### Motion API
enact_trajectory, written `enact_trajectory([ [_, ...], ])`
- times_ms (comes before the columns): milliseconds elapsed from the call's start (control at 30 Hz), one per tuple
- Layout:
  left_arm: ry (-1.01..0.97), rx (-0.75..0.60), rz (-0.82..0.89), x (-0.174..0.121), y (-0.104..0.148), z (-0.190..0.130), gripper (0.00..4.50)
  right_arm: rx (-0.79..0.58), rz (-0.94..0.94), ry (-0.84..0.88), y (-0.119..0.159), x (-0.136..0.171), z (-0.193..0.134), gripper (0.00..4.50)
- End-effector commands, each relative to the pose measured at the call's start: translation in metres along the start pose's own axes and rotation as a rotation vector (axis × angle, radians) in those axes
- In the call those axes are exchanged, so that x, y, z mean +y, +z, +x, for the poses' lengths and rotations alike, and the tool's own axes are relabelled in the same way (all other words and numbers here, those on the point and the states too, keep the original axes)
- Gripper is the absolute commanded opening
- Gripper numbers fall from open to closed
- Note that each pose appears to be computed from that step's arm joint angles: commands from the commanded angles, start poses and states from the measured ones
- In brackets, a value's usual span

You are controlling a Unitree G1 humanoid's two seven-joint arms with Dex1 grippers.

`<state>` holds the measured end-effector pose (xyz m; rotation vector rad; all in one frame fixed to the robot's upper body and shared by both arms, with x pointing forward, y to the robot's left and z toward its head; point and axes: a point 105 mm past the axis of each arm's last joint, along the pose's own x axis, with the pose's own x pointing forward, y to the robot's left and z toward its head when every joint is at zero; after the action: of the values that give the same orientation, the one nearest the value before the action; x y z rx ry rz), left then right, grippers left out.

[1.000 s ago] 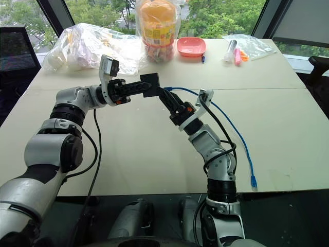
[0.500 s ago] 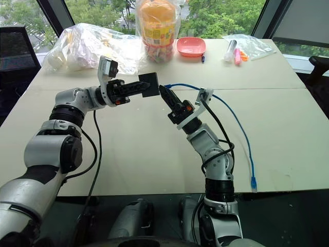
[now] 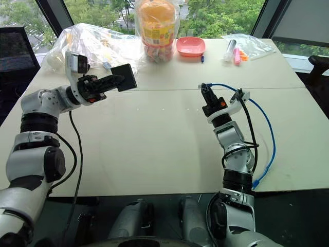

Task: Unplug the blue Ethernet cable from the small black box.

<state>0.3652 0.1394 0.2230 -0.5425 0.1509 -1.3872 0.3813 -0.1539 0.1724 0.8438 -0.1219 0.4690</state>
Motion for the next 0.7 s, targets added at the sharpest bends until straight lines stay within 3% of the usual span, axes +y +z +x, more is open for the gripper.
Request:
enact_trajectory([
  [33,0.133,0.048,0.216,0.008,0.004,0.010,0.49,0.078,-0.157,0.015,0.014,0.008,0.015,0.03],
  [133,0.209,0.144,0.333,0.018,-0.019,0.014,0.49,0.072,-0.291,0.054,0.055,0.023,0.038,0.03],
  [267,0.259,0.127,0.404,0.024,-0.025,0.020,0.49,0.081,-0.390,0.099,0.079,0.036,0.057,0.03],
  [567,0.324,0.068,0.440,0.029,-0.027,0.022,0.49,0.185,-0.722,0.129,0.062,0.026,0.074,0.03],
  [700,0.371,0.094,0.521,0.032,-0.028,0.020,0.49,0.353,-0.721,-0.046,0.035,-0.024,0.063,0.03],
])
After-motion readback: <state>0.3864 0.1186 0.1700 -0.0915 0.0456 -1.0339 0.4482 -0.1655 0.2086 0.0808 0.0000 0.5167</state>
